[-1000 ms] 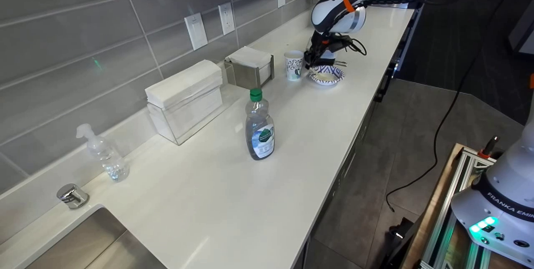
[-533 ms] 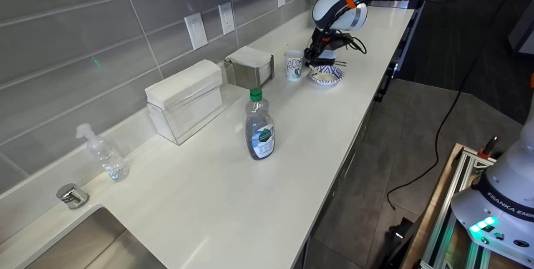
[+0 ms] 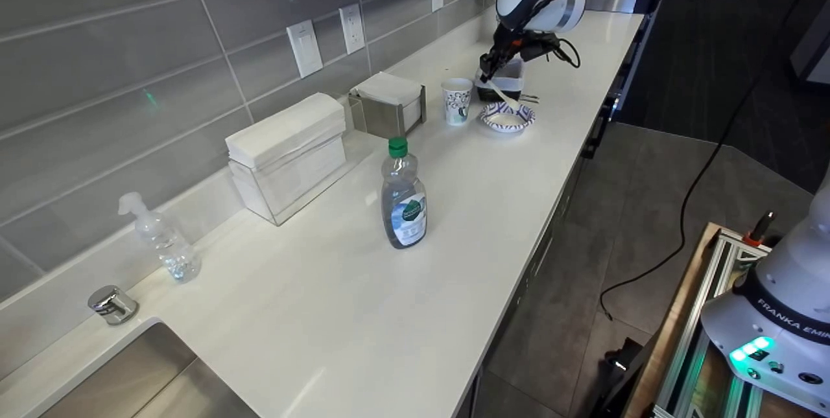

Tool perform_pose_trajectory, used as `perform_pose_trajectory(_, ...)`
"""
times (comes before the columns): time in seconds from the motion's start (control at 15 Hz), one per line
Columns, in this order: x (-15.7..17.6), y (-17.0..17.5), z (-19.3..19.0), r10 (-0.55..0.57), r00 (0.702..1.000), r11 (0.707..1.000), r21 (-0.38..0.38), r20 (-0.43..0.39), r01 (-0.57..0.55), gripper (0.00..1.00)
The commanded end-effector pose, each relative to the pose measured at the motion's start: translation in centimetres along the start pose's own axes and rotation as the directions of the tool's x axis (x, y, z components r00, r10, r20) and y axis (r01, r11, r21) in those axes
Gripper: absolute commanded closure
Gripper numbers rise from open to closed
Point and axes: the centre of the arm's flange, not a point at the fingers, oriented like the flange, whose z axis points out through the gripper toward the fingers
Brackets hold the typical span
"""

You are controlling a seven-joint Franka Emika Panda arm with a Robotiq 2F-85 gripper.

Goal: Move the spoon from the plate to the cup

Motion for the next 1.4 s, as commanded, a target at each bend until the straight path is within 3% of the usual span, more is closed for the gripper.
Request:
perform_pose_trajectory(0.0,-1.9,-0.7,-3.8,0.025,0.997,0.998,-0.060,-0.075,-0.030,0.97)
perform_pose_trajectory(0.2,-2.3,-1.0,-6.5,0.054,0.987,0.993,-0.099,-0.149,-0.069,0.97)
perform_pose_trajectory(0.53,-2.1,-3.4,-7.8,0.174,0.943,0.979,-0.054,-0.283,-0.196,0.97)
perform_pose_trajectory(0.8,-1.2,-5.0,-8.3,0.310,0.879,0.938,-0.034,-0.362,-0.345,0.97)
perform_pose_trajectory(1.07,-0.3,-4.8,-8.6,0.435,0.791,0.875,-0.008,-0.430,-0.485,0.97)
perform_pose_trajectory(1.33,0.2,-5.2,-8.3,0.498,0.729,0.839,0.050,-0.469,-0.541,0.97)
